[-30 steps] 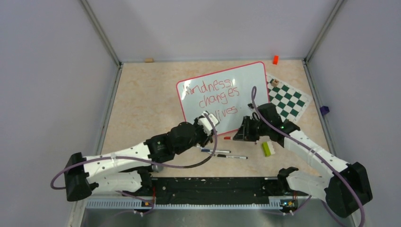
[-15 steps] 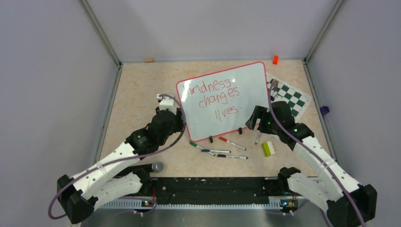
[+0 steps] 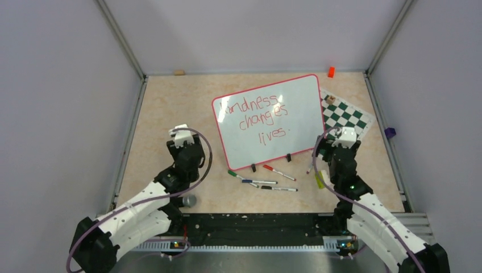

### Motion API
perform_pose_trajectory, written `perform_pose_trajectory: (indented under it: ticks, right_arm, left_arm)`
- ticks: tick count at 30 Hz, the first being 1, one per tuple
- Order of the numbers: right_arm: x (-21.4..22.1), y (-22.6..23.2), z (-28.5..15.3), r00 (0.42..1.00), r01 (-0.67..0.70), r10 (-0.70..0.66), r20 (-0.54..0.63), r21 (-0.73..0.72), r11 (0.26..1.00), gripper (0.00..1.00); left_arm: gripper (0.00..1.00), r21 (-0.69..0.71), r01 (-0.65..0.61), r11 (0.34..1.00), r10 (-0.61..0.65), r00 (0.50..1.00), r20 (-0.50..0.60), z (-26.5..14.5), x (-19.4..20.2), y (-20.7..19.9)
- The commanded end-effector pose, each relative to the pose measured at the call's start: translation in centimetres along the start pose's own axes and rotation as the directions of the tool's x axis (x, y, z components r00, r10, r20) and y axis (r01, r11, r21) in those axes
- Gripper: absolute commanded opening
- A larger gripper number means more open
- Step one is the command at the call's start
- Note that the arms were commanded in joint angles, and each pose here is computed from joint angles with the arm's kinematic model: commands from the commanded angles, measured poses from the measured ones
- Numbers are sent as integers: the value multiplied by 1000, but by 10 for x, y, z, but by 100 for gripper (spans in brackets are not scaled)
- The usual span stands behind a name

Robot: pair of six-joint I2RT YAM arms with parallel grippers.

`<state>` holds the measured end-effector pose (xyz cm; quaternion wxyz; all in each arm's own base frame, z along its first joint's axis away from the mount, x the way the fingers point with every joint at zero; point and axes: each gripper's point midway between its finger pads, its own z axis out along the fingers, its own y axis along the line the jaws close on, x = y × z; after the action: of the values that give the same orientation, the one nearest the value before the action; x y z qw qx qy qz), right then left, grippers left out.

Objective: Write a sentence on the whiteboard
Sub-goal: Reset both arms

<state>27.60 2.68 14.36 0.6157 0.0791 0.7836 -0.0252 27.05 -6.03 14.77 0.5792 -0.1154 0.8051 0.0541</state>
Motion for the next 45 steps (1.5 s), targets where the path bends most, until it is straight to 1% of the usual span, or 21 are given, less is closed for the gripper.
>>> perform_pose_trajectory:
  ticks: [1, 3, 5, 9, 12, 13, 15, 17, 19, 20, 22, 24, 28, 31, 35, 37, 38, 39, 40, 41, 45]
  right_arm:
    - [-41, -8, 13, 954, 96, -108, 280, 57, 994, 99]
    - [-35, -10, 15, 939, 107, -124, 320, 71, 992, 98]
    - [-22, -4, 22, 932, 169, -169, 321, 29, 985, 90]
    - [-5, -20, 48, 955, 36, -47, 293, 41, 999, 94]
    - [-7, -29, 62, 957, 59, -68, 281, 38, 998, 93]
    - [-4, -33, 66, 960, 38, -43, 278, 22, 999, 92]
    - [5, -42, 70, 959, -10, 2, 283, 28, 1000, 90]
    - [-2, -46, 75, 942, -19, 2, 336, 48, 999, 91]
    - [9, -38, 86, 973, 3, -8, 232, 22, 1000, 85]
    - [12, -37, 93, 976, 14, -19, 217, 24, 1000, 84]
    - [16, -35, 97, 983, 27, -30, 181, 16, 1000, 98]
    - [11, -34, 97, 977, 30, -33, 211, 14, 999, 99]
    - [15, -30, 101, 982, 49, -47, 182, -8, 999, 99]
    - [13, -29, 101, 981, 50, -47, 189, -9, 999, 99]
    - [14, -29, 101, 982, 51, -49, 185, -10, 999, 99]
    - [14, -29, 101, 981, 51, -48, 186, -10, 999, 99]
    - [14, -29, 101, 982, 51, -48, 184, -10, 999, 99]
    - [14, -29, 101, 981, 51, -48, 186, -11, 999, 99]
    - [14, -29, 101, 982, 51, -48, 185, -11, 999, 99]
    - [14, -29, 101, 982, 51, -48, 184, -11, 999, 99]
    - [14, -29, 101, 982, 50, -48, 185, -10, 999, 99]
  left_arm:
    - [66, -151, 92, 984, -56, 972, 227, 22, -35, 24]
    - [66, -176, 84, 981, -33, 961, 275, 34, -34, 36]
    - [66, -177, 62, 982, -10, 959, 282, 43, -39, 41]
    - [64, -149, 52, 987, 1, 943, 333, 66, -37, 52]
    - [58, -202, 63, 977, 16, 929, 370, 80, -30, 68]
    - [58, -234, 21, 972, 67, 931, 359, 82, -28, 69]
    - [52, -201, -52, 978, 116, 938, 327, 90, -26, 58]
    - [47, -178, -117, 977, 167, 939, 301, 98, -25, 49]
    - [42, -174, -172, 969, 218, 932, 289, 104, -25, 44]
    - [40, -173, -177, 969, 221, 933, 283, 107, -22, 46]
    - [40, -245, -105, 964, 180, 934, 309, 110, -26, 63]
    - [39, -251, -69, 966, 143, 945, 292, 113, -25, 70]
    - [40, -186, -69, 980, 117, 958, 263, 124, -22, 70]
    - [33, -144, -69, 987, 101, 968, 230, 129, -16, 69]
    - [27, 27, -44, 999, 35, 959, 281, 125, -11, 63]
    - [26, 59, -90, 994, 67, 944, 323, 123, -12, 58]
    - [26, 56, -90, 994, 69, 952, 297, 124, -9, 58]
    - [33, 50, -87, 995, 71, 962, 264, 127, -6, 59]
    - [89, 42, -89, 995, 77, 969, 235, 131, -6, 60]
    - [97, 35, -61, 997, 52, 975, 216, 134, -6, 60]
    - [99, 40, -56, 998, 46, 976, 212, 137, -7, 62]
